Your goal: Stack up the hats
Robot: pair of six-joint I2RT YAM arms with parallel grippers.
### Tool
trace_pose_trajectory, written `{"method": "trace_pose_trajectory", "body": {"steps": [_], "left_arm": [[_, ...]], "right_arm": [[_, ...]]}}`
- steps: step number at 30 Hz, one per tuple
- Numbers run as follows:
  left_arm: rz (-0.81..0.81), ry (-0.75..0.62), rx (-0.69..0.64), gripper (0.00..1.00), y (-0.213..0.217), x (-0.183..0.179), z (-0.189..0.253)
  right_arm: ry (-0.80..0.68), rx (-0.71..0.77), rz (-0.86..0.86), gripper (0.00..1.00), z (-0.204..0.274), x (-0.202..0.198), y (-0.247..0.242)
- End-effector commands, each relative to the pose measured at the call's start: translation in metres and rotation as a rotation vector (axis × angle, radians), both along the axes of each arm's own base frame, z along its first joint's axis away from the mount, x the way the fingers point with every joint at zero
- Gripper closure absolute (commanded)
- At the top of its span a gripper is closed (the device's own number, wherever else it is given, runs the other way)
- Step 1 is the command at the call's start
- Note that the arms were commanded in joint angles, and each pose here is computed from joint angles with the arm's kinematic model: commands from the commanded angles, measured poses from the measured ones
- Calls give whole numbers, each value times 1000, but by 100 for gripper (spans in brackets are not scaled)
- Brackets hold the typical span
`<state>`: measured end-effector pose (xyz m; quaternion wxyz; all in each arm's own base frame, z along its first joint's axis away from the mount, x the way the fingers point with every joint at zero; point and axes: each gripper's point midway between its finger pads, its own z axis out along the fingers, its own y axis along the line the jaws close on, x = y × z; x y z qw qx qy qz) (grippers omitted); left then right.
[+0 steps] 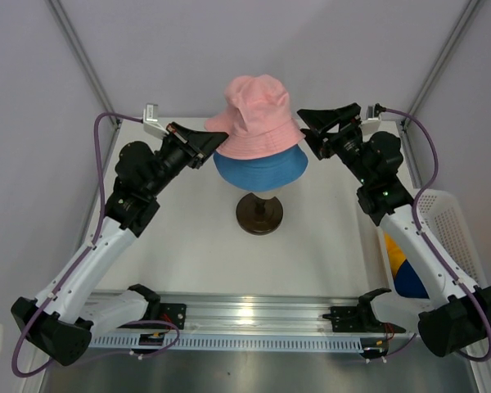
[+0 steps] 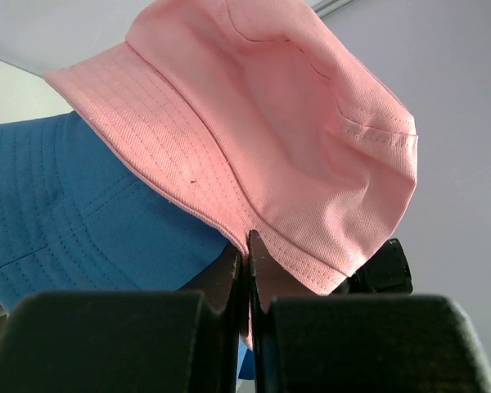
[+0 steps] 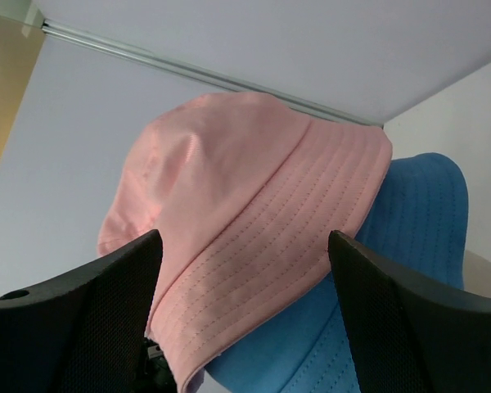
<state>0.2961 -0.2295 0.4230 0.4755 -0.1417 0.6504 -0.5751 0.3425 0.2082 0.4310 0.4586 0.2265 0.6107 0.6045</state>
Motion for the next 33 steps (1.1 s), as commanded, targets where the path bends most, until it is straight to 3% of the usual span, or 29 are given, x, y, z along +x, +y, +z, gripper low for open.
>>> {"method": "trace_pose_trajectory", "body": {"steps": [1, 15, 33], "left_arm": [[-42, -17, 19, 96, -8, -6, -2], [-14, -28, 30, 95, -1, -8, -2], [-13, -36, 27, 96, 0, -13, 3]], "right_arm": [[-48, 7, 6, 15, 24, -4, 2], [-17, -31, -73, 13, 21, -27, -20], [13, 37, 26, 17, 13, -22, 4]]}}
